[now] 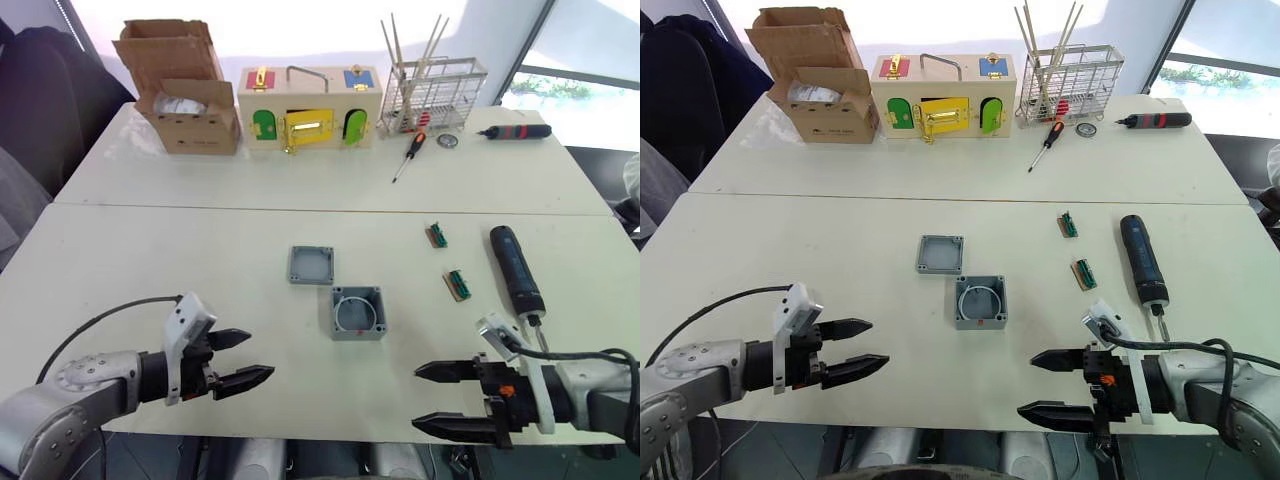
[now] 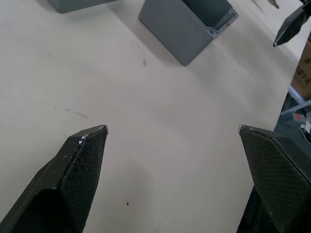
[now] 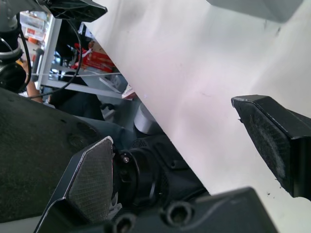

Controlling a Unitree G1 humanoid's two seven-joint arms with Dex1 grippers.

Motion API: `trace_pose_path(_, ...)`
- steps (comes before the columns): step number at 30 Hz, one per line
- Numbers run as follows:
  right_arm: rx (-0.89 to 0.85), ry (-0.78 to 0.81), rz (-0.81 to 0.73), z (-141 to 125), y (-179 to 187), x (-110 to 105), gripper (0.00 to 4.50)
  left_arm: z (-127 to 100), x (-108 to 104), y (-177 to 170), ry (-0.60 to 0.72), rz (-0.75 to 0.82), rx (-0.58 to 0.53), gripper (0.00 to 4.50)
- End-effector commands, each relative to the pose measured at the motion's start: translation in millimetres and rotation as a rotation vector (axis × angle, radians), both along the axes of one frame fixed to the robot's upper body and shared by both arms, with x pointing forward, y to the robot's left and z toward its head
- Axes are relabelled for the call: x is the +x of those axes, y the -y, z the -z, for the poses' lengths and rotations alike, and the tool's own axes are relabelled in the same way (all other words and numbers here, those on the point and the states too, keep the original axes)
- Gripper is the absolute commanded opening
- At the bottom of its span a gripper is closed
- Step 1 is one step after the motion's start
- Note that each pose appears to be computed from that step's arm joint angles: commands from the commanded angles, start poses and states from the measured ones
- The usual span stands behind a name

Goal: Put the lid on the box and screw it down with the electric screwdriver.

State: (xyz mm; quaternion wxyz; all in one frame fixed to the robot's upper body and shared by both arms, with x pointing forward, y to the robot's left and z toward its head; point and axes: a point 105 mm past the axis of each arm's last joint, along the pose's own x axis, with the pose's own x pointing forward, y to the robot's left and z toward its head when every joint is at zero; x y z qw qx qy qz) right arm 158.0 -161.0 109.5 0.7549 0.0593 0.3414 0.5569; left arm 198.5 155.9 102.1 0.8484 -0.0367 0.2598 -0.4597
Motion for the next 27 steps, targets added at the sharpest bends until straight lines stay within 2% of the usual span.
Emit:
trace_pose_path(1, 0.005, 0.005, 0.001, -7.2, 0.4, 1.7, 4.5, -1.5, 5.0, -3.7, 0.045, -0.001, 0.037, 4.43)
trace_pose_path(5, -0.047, 0.038, 0.022, -7.5, 5.1, 8.8, 4.5, -3.6, 15.3, -14.4, 0.086, -0.026, 0.078, 4.43)
trace_pose_path(7, -0.067, 0.064, 0.044, -13.8, 9.2, 14.1, 4.5, -7.7, 32.4, -30.7, 0.156, -0.076, 0.171, 4.43)
trace_pose_path(10, -0.065, 0.088, 0.104, -28.8, 16.2, 27.5, 4.5, -24.1, 51.5, -44.1, 0.179, -0.064, 0.227, 4.43)
trace_pose_path(13, 0.012, 0.201, 0.124, -57.9, 12.5, 46.1, 4.5, -55.5, 71.5, -41.8, 0.202, 0.001, 0.231, 4.43)
trace_pose_path(17, 0.032, 0.281, 0.065, -74.8, -2.6, 50.7, 4.5, -101.5, 90.7, -7.2, 0.28, 0.203, 0.22, 4.43)
trace_pose_path(20, 0.021, 0.321, 0.037, -79.1, -11.0, 53.5, 4.5, -119.2, 92.9, 27.7, 0.322, 0.392, 0.21, 4.43)
trace_pose_path(24, -0.044, 0.355, 0.026, -74.6, -12.8, 56.5, 4.5, -111.3, 77.1, 80.0, 0.315, 0.652, 0.203, 4.43)
trace_pose_path(27, -0.065, 0.359, 0.044, -69.9, -11.2, 58.0, 4.5, -99.0, 59.0, 99.9, 0.277, 0.777, 0.177, 4.43)
